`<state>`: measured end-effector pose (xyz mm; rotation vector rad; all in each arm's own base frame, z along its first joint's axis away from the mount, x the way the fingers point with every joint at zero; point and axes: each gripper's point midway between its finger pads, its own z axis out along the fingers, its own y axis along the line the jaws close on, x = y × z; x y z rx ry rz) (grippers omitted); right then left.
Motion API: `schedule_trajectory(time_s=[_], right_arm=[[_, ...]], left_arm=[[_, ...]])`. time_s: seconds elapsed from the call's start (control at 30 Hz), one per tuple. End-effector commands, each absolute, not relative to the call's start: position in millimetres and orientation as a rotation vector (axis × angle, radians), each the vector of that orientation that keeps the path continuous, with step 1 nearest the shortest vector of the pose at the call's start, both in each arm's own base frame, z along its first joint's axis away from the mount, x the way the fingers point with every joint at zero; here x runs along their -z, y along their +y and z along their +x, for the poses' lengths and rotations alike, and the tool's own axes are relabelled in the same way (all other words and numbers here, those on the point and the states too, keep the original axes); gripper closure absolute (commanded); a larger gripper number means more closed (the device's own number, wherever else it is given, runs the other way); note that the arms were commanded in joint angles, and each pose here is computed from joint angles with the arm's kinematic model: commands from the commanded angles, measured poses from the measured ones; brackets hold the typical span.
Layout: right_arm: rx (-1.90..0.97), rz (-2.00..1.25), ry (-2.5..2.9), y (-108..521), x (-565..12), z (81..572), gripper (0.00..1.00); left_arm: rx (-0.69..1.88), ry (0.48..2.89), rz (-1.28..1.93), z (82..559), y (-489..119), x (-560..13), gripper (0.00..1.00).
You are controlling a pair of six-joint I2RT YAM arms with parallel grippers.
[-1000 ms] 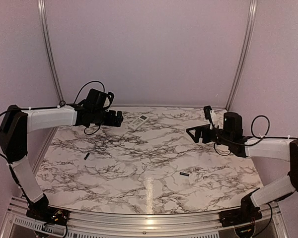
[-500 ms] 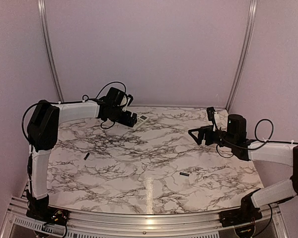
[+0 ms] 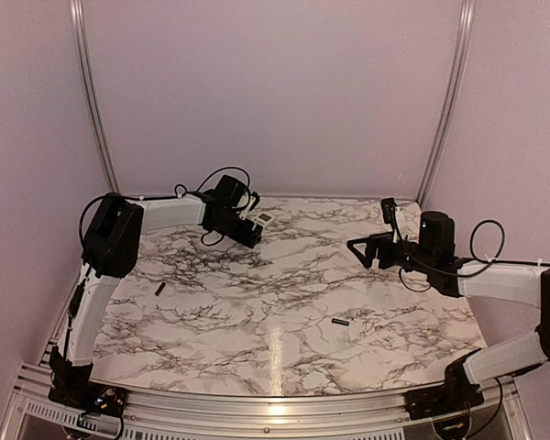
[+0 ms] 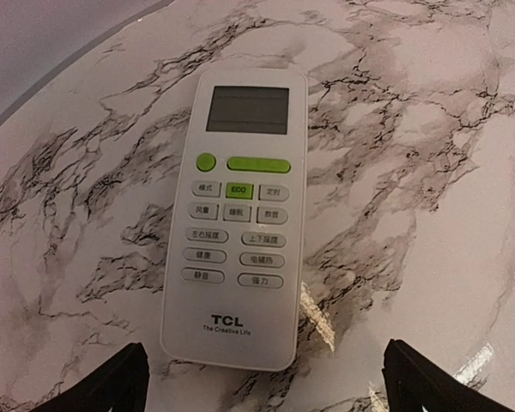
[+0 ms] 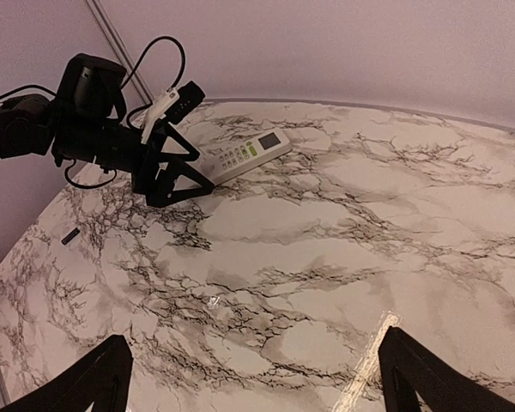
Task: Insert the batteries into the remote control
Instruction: Pick up the remote control from the center of the board.
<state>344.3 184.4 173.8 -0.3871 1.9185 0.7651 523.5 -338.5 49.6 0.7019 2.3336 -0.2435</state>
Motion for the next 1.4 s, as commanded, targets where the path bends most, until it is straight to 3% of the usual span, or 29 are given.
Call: schedule_trajectory(time_s=[0.0,0.27,0.57,1.03,1.37], right_arm=[[-0.774,-0.379,1.91,182.8,-177.5,345.4,0.01],[-0.771,-0.375,1.91,182.3,-178.2,345.5,0.01],[-0.768,-0.379,1.903,182.8,-184.7,347.9,0.01],[-0.789,-0.384,1.892,187.3,-191.6,353.6,0.01],[-0.82,-0.413,1.879,192.0,-198.5,350.0,0.01]], left_arm=[[0.181,2.363,0.734,525.9,-335.5,-32.2,0.01],[0.153,2.383,0.72,536.4,-333.8,-15.3,0.01],[0.317,2.405,0.661,552.8,-336.0,-2.6,0.04],[0.144,2.476,0.647,554.6,-312.9,8.4,0.4],[0.481,2.408,0.577,501.9,-331.3,-69.4,0.61]])
